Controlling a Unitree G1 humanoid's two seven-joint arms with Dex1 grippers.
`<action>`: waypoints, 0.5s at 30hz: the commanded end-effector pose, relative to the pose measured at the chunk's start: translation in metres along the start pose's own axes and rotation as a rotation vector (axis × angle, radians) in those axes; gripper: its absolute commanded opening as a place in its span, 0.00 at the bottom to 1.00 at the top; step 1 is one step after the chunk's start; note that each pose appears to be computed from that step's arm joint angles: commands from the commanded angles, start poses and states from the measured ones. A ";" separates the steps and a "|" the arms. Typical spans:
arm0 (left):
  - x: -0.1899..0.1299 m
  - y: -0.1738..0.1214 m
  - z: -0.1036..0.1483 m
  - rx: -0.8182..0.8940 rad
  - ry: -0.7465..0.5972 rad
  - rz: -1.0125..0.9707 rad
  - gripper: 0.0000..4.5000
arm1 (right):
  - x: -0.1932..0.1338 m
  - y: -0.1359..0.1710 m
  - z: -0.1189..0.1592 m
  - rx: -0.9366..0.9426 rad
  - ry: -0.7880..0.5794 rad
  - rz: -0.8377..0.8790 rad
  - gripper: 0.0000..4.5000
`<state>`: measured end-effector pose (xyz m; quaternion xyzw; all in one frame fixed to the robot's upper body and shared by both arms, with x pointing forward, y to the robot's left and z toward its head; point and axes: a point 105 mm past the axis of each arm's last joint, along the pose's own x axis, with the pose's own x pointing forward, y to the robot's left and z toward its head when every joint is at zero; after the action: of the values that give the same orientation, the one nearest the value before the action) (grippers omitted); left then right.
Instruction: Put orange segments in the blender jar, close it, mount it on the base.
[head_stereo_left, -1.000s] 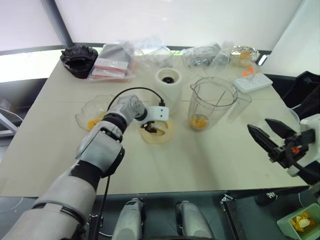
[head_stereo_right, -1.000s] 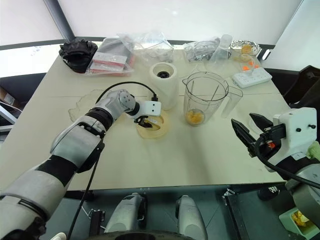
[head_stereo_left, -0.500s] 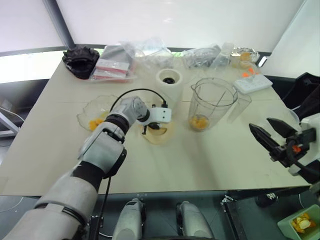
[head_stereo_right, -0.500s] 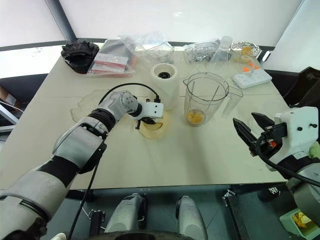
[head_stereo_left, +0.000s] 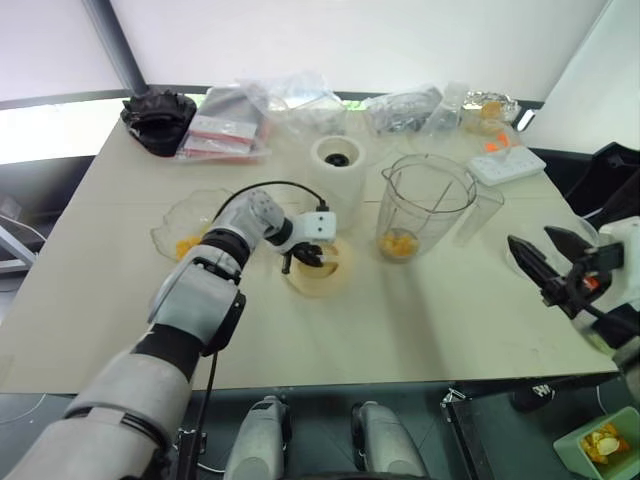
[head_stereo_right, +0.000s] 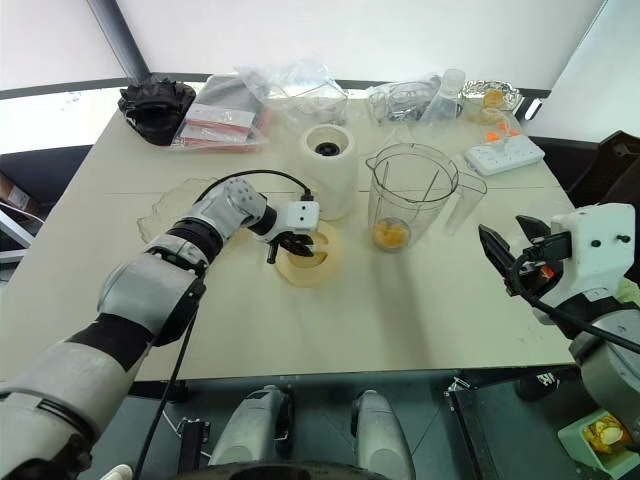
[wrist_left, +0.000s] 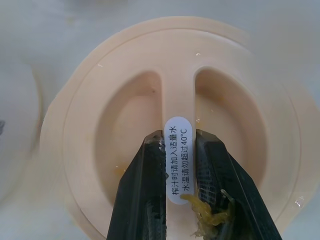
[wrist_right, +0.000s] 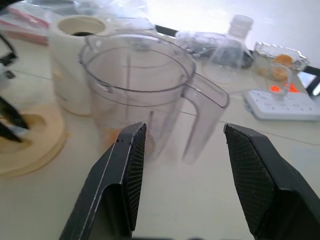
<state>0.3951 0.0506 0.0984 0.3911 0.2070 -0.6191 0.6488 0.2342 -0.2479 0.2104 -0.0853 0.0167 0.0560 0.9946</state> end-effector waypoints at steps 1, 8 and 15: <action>-0.017 0.006 0.016 0.008 -0.108 -0.001 0.10 | 0.007 -0.012 -0.002 0.017 -0.051 -0.069 0.57; -0.049 0.012 0.030 0.009 -0.278 0.000 0.09 | 0.043 -0.023 -0.045 0.131 -0.037 -0.137 0.86; -0.076 0.019 0.028 0.025 -0.324 0.063 0.09 | 0.066 -0.022 -0.056 0.105 -0.057 -0.176 1.00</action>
<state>0.3938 0.0760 0.1554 0.2995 0.1215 -0.6595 0.6787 0.2975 -0.2724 0.1495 -0.0228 0.0063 -0.0244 0.9994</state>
